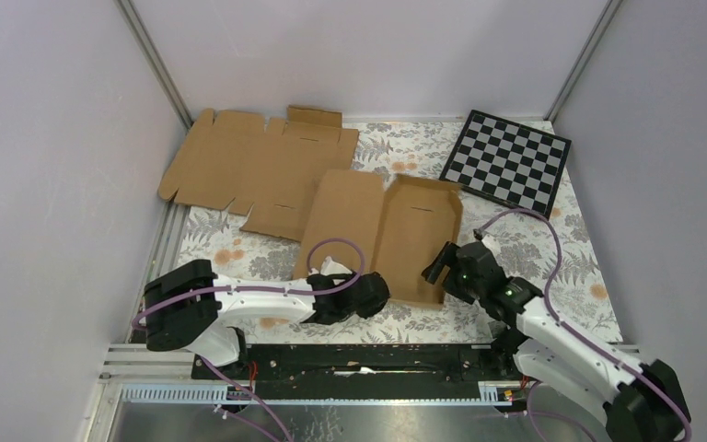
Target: Fold the paper box
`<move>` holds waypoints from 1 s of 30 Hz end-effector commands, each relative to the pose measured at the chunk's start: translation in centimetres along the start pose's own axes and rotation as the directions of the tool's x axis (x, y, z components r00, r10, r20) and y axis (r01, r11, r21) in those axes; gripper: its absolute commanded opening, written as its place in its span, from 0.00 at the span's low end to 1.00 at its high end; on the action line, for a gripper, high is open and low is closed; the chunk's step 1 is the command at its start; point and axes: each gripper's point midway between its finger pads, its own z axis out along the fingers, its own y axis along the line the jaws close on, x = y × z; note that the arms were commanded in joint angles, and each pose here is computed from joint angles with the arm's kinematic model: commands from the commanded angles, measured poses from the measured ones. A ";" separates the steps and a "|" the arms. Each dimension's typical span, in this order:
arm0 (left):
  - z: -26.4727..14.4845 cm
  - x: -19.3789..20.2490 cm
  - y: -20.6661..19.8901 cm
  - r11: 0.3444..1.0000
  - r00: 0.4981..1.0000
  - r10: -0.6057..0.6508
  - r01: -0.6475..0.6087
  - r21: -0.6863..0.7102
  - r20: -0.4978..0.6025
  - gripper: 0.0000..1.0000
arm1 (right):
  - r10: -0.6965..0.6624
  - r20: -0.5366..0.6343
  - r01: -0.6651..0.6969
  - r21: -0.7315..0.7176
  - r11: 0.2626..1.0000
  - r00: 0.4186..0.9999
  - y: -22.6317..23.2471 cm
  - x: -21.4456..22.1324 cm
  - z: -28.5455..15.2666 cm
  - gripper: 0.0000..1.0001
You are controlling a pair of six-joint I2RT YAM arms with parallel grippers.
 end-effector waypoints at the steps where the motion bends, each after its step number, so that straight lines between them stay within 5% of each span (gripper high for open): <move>1: -0.1 -1.0 0.4 0.997 0.996 -0.070 0.071 -0.026 0.055 0.03 | -0.045 0.204 0.052 -0.027 0.998 0.978 1.2 -4.4 -2.7 0.89; 15: -4.7 -3.3 -3.2 0.968 0.949 0.251 -0.246 -0.050 0.191 0.00 | -0.072 0.579 0.187 -0.140 0.972 0.812 5.2 -13.3 -15.7 0.96; 21: -5.1 -6.1 -2.8 0.819 0.802 0.573 -0.552 -0.155 0.169 0.00 | -0.232 0.567 0.361 -0.126 0.924 0.790 7.4 -13.5 -17.1 0.96; 27: -7.2 -10.5 -2.4 0.568 0.564 0.822 -0.806 -0.166 0.071 0.00 | -0.286 0.526 0.444 -0.202 0.873 0.801 9.2 -12.1 -17.5 0.96; 30: -7.8 -13.2 -1.7 0.483 0.491 0.871 -0.862 -0.152 -0.021 0.00 | -0.296 0.506 0.451 -0.215 0.866 0.810 9.4 -11.7 -17.2 0.96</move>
